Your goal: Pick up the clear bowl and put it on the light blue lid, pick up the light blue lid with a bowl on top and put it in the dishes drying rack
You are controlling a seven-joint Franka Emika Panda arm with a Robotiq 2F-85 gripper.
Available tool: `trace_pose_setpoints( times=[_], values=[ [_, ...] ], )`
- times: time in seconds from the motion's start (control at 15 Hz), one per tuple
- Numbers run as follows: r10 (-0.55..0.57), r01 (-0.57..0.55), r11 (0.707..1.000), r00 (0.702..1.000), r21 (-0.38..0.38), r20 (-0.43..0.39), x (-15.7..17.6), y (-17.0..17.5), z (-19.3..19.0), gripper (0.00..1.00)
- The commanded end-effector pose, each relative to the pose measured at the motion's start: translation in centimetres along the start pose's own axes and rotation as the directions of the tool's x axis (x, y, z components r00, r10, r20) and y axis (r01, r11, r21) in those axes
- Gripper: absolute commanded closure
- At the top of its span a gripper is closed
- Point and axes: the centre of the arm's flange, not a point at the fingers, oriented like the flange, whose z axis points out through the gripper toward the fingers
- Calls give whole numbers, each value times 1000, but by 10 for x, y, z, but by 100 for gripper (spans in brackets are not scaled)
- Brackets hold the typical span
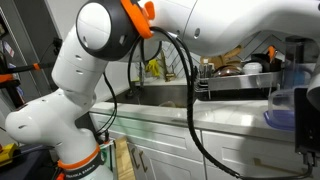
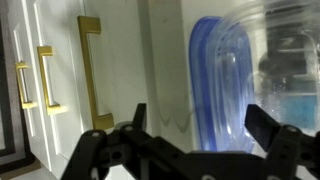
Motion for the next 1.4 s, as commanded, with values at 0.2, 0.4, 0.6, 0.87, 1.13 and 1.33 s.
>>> trace_pose_setpoints(
  times=[0.2, 0.4, 0.6, 0.87, 1.13, 1.33],
  values=[
    [5, 0, 994, 999, -109, 46, 15, 3, 10, 0],
    [-5, 11, 994, 998, -106, 62, 14, -1, 13, 0],
    [-11, 19, 992, 998, -126, 65, 16, -2, 14, 6],
    [-12, 21, 990, 998, -136, 64, 17, -4, 10, 39],
    [-16, 26, 989, 998, -144, 67, 17, -7, 1, 62],
    [-16, 27, 987, 998, -157, 67, 17, -8, -7, 83]
  ],
)
